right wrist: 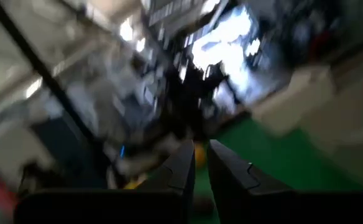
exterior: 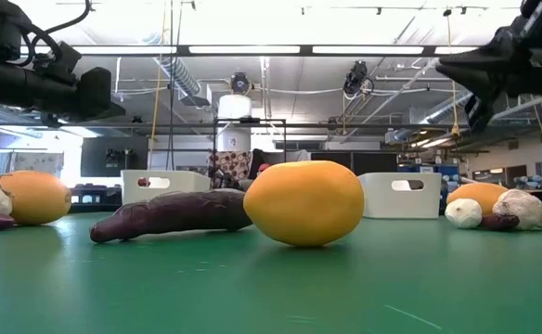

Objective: Sort produce into baskets
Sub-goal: Put the eggplant into the gray bin

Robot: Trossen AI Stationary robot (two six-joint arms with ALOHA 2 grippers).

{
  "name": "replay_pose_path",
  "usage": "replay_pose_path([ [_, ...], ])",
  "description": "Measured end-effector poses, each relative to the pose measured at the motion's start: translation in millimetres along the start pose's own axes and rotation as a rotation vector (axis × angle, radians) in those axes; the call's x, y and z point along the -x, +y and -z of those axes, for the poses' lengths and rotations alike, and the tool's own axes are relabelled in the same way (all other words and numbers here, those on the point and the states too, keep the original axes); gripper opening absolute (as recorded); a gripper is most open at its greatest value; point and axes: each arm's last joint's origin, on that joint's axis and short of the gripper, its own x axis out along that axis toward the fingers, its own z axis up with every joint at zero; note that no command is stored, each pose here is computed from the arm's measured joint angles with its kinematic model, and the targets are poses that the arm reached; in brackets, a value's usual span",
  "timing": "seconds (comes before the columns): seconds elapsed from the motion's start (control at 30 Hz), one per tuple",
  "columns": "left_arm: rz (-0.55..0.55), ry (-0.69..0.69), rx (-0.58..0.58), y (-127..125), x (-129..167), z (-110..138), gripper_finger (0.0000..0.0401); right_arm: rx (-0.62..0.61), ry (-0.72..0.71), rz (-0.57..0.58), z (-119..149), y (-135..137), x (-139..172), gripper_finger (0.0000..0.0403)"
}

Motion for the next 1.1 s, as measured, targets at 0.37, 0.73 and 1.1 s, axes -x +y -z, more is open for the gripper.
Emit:
replay_pose_path([
  [0.37, 0.0, -0.09, 0.068, 0, 0, -11, 0.0006, 0.25, -0.266, 0.189, -18, 1, 2, 0.0058],
  [0.73, 0.027, -0.101, 0.004, 0, 1, -12, 0.0006, 0.394, -0.297, 0.535, -19, -10, 3, 0.0058],
  [1.1, 0.339, -0.117, 0.037, -13, -3, -13, 0.0006, 0.433, -0.026, 0.534, -40, 5, -25, 0.0092],
])
